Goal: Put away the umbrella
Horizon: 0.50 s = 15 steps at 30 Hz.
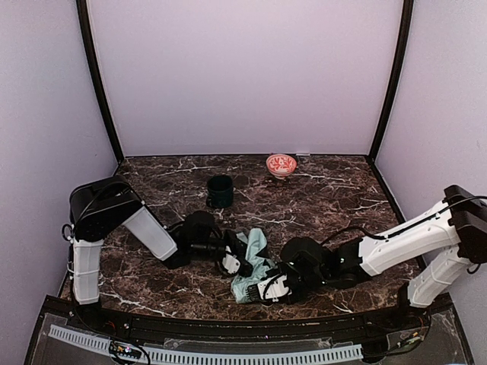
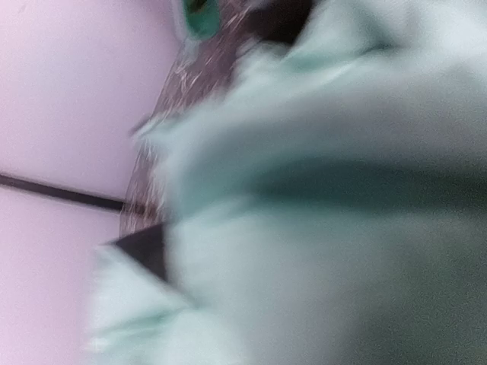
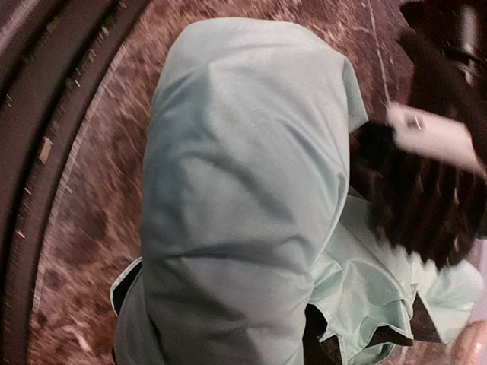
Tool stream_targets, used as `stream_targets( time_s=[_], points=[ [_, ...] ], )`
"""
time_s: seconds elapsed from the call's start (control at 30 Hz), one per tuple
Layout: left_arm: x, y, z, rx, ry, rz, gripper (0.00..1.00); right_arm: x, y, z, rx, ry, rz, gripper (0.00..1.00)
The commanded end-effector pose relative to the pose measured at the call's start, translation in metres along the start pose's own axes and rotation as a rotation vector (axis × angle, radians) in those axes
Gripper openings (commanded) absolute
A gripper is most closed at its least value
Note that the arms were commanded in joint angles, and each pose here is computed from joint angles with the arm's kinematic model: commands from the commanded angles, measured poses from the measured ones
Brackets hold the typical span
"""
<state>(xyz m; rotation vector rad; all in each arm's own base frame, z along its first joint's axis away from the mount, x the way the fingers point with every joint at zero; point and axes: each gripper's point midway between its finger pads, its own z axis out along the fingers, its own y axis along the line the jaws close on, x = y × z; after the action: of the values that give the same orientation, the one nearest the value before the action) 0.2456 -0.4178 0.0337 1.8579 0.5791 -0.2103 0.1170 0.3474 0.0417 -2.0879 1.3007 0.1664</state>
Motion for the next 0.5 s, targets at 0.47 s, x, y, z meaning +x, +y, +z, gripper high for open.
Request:
stream_targets(
  time_s=[0.47],
  points=[
    [0.041,0.133,-0.143,-0.525,0.322,-0.437,0.63,0.044,0.073,0.025,-0.488,0.228,0.323,0.0]
  ],
)
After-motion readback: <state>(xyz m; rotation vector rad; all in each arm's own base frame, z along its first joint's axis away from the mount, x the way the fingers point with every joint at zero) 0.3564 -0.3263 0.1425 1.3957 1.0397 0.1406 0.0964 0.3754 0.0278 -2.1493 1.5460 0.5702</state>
